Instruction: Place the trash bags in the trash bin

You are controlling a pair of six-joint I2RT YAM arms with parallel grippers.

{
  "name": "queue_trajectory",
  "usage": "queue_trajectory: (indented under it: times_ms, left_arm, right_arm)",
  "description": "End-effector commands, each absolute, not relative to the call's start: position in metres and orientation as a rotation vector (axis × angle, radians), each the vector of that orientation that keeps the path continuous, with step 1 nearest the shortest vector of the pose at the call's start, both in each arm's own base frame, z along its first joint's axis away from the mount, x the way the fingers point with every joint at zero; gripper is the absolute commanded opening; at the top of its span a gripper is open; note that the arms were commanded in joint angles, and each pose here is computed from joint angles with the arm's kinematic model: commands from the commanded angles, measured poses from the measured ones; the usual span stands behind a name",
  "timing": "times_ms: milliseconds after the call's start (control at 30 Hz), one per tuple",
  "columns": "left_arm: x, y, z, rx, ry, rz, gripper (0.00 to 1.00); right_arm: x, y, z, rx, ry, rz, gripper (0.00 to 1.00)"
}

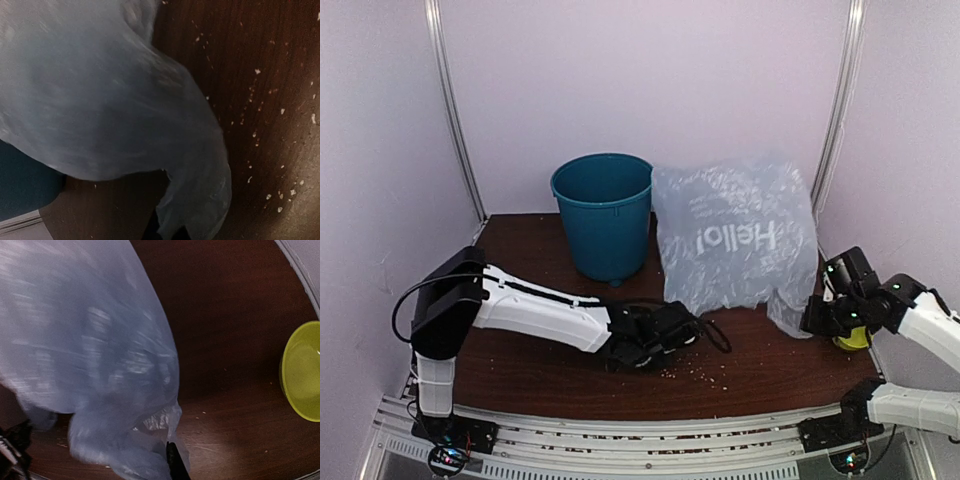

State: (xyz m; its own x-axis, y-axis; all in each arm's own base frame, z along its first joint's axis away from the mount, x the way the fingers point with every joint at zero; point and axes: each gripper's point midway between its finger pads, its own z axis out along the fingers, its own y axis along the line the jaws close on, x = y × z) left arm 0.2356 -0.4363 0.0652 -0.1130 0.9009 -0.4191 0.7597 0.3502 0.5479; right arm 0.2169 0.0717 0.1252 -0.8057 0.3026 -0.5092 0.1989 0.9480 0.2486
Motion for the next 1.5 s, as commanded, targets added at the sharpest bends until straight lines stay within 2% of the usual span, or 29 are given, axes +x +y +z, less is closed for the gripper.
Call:
queue_trajectory:
  times_ms: [0,100,200,533,700,833,900,1000,1133,1200,1267,1333,1367,1467]
  left_arm:
    - [0.239,-0.446,0.357,0.883,1.562,-0.255,0.00]
    - [0.236,-0.441,0.437,0.737,1.447,-0.410,0.00]
    - [0.247,-0.439,0.452,0.680,1.491,-0.459,0.00]
    - [0.252,-0.436,0.431,0.629,1.573,-0.580,0.00]
    - [0.264,-0.442,0.399,0.658,1.671,-0.585,0.00]
    - [0.282,-0.456,0.393,0.668,1.724,-0.616,0.00]
    - [0.296,-0.461,0.415,0.634,1.691,-0.623,0.00]
    - [0.304,-0.464,0.482,0.587,1.527,-0.644,0.00]
    - [0.282,-0.454,0.564,0.615,1.237,-0.679,0.00]
    - [0.267,-0.444,0.586,0.602,1.146,-0.674,0.00]
    - [0.257,-0.439,0.582,0.604,1.116,-0.640,0.00]
    - [0.266,-0.442,0.535,0.607,1.229,-0.632,0.00]
    - [0.272,-0.448,0.495,0.631,1.328,-0.629,0.00]
    - [0.276,-0.469,0.329,0.829,1.702,-0.567,0.00]
  right_arm:
    - [0.218,0.086,0.327,0.367,1.935,0.722,0.00]
    - [0.218,0.094,0.416,0.246,1.765,0.788,0.00]
    - [0.232,0.103,0.456,0.200,1.723,0.785,0.00]
    - [0.264,0.112,0.451,0.287,1.702,0.814,0.00]
    - [0.280,0.105,0.430,0.367,1.758,0.732,0.00]
    - [0.302,0.095,0.443,0.396,1.756,0.600,0.00]
    - [0.317,0.093,0.473,0.380,1.717,0.550,0.00]
    - [0.328,0.099,0.544,0.308,1.585,0.554,0.00]
    - [0.298,0.089,0.640,0.236,1.339,0.590,0.00]
    - [0.274,0.086,0.662,0.169,1.253,0.600,0.00]
    - [0.265,0.085,0.646,0.124,1.268,0.568,0.00]
    - [0.274,0.088,0.586,0.104,1.414,0.501,0.00]
    - [0.281,0.088,0.542,0.112,1.519,0.460,0.00]
    - [0.287,0.080,0.357,0.227,1.912,0.346,0.00]
